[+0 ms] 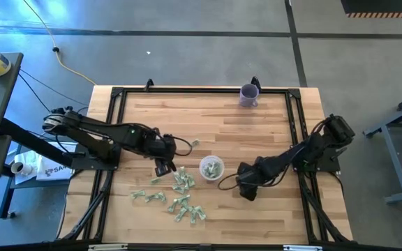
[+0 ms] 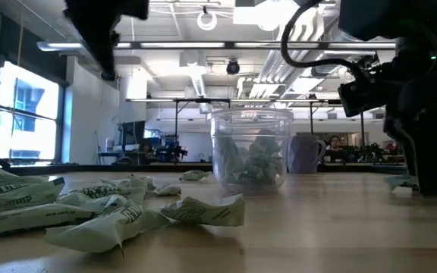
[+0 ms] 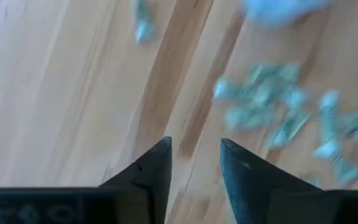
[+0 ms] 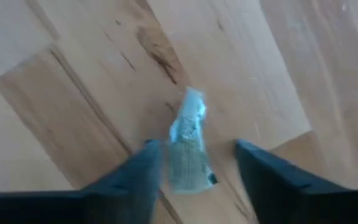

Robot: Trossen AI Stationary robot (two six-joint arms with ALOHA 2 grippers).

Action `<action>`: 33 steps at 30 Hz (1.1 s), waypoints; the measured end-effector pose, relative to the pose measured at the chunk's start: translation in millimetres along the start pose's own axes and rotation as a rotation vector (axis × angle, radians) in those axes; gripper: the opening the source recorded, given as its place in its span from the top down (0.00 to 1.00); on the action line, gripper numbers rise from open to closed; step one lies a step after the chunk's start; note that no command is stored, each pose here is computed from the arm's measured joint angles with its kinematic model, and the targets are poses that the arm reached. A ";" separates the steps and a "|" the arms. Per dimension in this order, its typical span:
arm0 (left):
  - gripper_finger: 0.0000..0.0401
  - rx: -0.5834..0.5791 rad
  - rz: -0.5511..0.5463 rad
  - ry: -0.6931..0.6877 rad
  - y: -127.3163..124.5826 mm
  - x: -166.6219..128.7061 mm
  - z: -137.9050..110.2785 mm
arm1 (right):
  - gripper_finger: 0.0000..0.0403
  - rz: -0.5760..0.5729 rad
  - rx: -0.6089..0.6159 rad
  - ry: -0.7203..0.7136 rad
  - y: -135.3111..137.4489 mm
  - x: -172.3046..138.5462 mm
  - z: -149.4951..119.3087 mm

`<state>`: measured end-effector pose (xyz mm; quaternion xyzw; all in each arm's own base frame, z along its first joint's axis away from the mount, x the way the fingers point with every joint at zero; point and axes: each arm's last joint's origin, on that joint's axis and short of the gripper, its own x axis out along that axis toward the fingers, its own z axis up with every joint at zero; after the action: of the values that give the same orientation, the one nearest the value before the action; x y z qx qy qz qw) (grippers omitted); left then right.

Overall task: Pick and place Stevia / Truvia into bins
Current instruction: Put the stevia packet into the bin

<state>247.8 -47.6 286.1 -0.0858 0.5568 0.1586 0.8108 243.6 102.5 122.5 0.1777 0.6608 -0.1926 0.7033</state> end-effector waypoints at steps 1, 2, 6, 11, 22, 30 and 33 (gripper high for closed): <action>0.60 -0.008 0.018 0.032 2.0 1.2 -3.9 | 0.64 0.003 -0.009 0.008 -1.3 -0.7 1.3; 0.61 -0.020 0.026 0.046 3.1 1.8 -6.2 | 0.73 0.011 -0.016 0.015 -2.0 -1.8 3.6; 0.66 -0.078 0.060 0.098 10.6 7.2 -21.6 | 0.96 0.061 -0.033 0.042 -0.9 -11.5 20.1; 0.70 -0.187 0.048 0.072 26.0 11.1 -50.0 | 0.97 0.162 -0.069 -0.132 24.8 -74.1 65.2; 0.74 -0.368 -0.078 -0.268 52.6 39.2 -75.6 | 0.74 0.194 -0.066 -0.398 16.0 -121.8 124.9; 0.51 -0.383 -0.117 -0.351 76.3 67.1 -35.7 | 0.34 0.064 -0.061 -0.318 -7.4 -141.2 118.8; 0.40 -0.375 -0.137 -0.347 82.8 90.7 -18.9 | 0.22 -0.105 -0.116 -0.278 -11.6 -149.2 96.5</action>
<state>232.0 38.4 197.9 -0.2435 0.3634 0.2162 0.8729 313.0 49.1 277.6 0.0735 0.5756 -0.2134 0.7860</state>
